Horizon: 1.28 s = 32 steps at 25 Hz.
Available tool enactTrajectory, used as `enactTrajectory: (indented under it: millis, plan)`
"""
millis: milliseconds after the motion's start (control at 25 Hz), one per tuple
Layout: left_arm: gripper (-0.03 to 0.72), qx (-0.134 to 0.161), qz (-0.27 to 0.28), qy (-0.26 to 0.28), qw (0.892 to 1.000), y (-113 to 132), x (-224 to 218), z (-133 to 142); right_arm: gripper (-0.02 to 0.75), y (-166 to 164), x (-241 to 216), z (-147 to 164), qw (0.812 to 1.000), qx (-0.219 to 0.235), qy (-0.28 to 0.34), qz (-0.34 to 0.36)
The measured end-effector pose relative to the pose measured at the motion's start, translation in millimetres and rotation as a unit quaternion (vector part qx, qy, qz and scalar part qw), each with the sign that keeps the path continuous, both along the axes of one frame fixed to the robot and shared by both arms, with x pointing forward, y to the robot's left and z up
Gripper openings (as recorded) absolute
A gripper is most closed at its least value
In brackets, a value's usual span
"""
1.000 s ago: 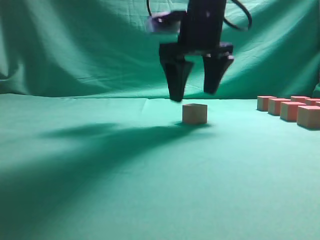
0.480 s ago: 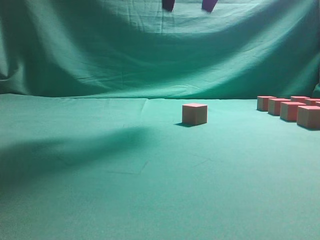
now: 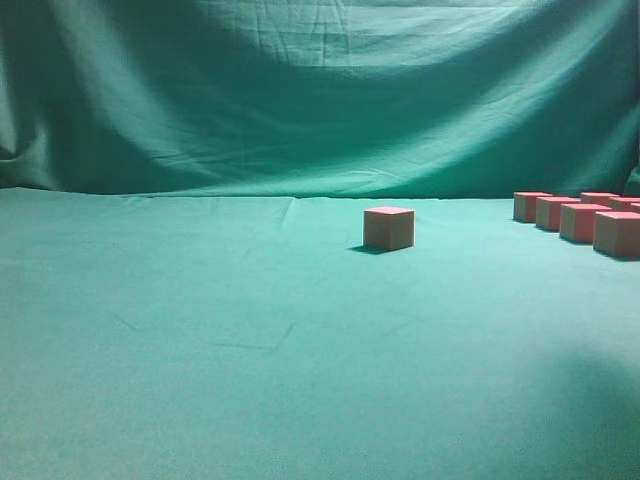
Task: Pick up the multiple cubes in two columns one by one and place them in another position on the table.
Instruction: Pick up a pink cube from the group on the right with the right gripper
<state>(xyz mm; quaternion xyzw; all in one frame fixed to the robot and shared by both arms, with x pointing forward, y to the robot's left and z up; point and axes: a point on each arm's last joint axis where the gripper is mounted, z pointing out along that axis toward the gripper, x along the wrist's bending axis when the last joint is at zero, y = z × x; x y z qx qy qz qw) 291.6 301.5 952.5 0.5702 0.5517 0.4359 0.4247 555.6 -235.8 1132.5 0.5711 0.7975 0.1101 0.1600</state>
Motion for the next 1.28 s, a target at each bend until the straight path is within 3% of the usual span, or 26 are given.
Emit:
enactTrajectory:
  millis: [240, 400, 600, 840, 1280]
  plan:
    - [0.000, 0.000, 0.000, 0.000, 1.000, 0.0, 0.0, 0.0, 0.562, -47.1, -24.7, -53.7, 0.992, -0.005, 0.093, -0.083]
    - [0.000, 0.000, 0.000, 0.000, 1.000, 0.0, 0.0, 0.0, 0.562, -55.9, -36.7, -97.5, 0.985, 0.020, 0.131, -0.107]
    - [0.000, 0.000, 0.000, 0.000, 1.000, 0.0, 0.0, 0.0, 0.562, -55.5, -45.9, -137.2, 0.987, 0.035, 0.110, -0.110]
    - [0.000, 0.000, 0.000, 0.000, 1.000, 0.0, 0.0, 0.0, 0.562, -57.4, -38.4, -151.9, 0.992, 0.028, 0.068, -0.102]
    - [0.000, 0.000, 0.000, 0.000, 1.000, 0.0, 0.0, 0.0, 0.562, -57.2, -15.8, -185.4, 0.994, 0.025, 0.050, -0.094]
